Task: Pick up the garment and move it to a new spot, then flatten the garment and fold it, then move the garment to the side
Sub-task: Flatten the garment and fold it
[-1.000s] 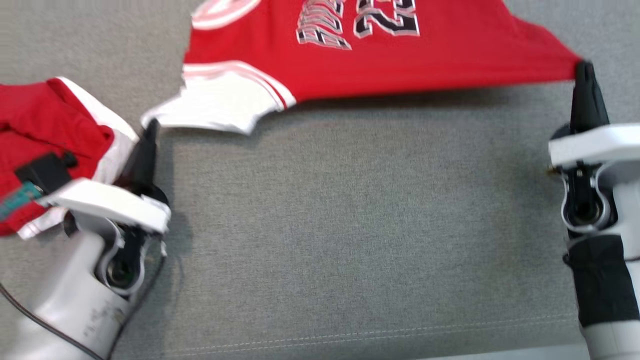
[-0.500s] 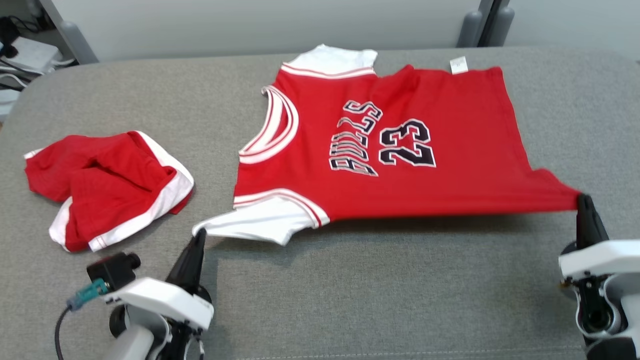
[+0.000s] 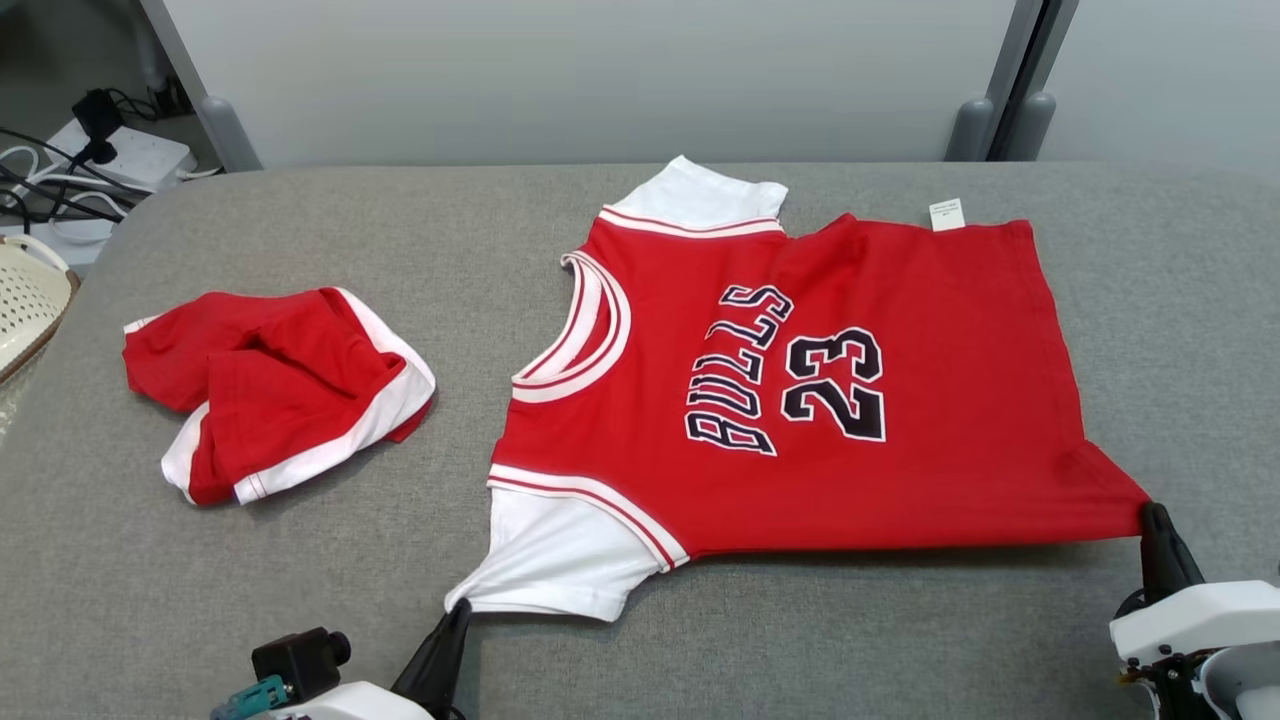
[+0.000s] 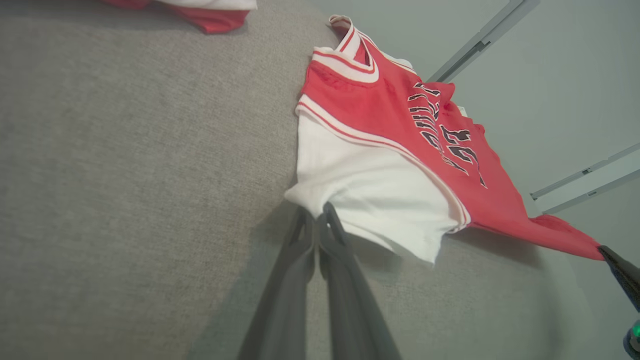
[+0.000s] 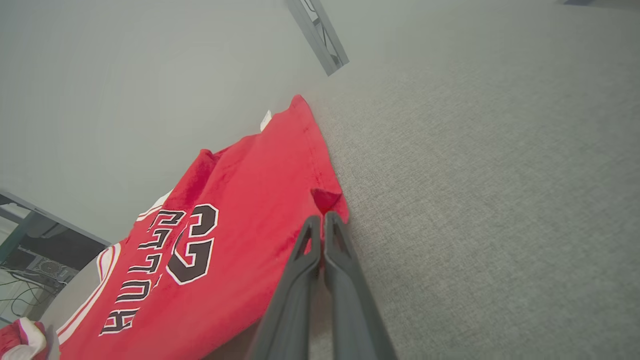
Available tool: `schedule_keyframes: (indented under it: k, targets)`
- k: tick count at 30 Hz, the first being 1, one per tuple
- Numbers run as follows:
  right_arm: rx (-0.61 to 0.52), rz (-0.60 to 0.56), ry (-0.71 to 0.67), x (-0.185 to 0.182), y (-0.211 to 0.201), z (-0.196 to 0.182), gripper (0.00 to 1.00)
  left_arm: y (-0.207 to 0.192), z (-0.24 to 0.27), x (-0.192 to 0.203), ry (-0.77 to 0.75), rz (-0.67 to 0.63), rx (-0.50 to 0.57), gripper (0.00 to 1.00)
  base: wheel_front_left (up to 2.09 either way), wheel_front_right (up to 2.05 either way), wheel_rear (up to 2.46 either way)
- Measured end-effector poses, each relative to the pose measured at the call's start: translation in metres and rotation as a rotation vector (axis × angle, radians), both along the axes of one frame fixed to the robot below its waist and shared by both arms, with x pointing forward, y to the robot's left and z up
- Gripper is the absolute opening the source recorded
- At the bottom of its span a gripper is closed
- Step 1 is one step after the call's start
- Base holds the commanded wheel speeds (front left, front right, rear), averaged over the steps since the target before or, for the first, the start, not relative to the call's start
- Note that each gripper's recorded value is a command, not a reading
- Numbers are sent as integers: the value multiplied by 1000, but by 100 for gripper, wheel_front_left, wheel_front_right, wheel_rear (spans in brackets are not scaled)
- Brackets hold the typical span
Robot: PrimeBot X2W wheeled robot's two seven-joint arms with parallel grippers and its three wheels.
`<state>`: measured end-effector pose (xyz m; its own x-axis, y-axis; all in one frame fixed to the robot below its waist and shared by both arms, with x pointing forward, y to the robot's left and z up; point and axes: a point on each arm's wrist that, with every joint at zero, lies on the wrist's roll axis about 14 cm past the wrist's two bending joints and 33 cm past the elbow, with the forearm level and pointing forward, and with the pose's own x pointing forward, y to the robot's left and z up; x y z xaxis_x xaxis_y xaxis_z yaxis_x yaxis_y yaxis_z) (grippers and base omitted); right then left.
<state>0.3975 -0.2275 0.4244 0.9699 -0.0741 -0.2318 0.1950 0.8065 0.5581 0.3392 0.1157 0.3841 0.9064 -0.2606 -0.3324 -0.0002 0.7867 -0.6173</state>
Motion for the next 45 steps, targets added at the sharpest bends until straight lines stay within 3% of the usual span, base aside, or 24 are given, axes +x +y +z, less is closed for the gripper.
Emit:
schedule_keyframes:
  k: [11,19,20,21,22,23,24,25,33,39,45]
  targets:
    - [-72,74,68,5,17,-27,0,-13,-10,9,37,-53,-21,0,0,0,0]
    - [-80,8,50,4,-2,-23,0,-31,-5,18,18,-116,-29,0,0,0,0]
    - [-80,4,49,1,-3,-22,5,-33,-5,17,21,-123,-32,0,0,0,0]
    - [-80,3,48,0,-3,-22,39,-35,-6,15,26,-129,-34,0,0,0,0]
    - [-81,4,49,-2,-3,-23,100,-37,-7,13,30,-136,-33,8,0,0,0]
    - [-82,4,51,-3,-2,-23,100,-39,-9,11,36,-145,-29,35,0,0,0]
    - [-82,4,51,-3,-2,-23,100,-39,-9,11,36,-145,-29,73,0,0,0]
    - [-84,7,52,-3,-2,-23,100,-40,-10,9,42,-151,-30,100,0,0,0]
    - [-172,-38,-1,1,-29,-2,100,-23,-12,7,39,-130,21,100,0,0,0]
    - [-301,-52,-127,9,-34,40,100,21,20,36,-132,-82,245,100,0,0,0]
    - [-419,-13,-231,4,-14,73,100,27,53,43,-276,-40,385,100,0,0,0]
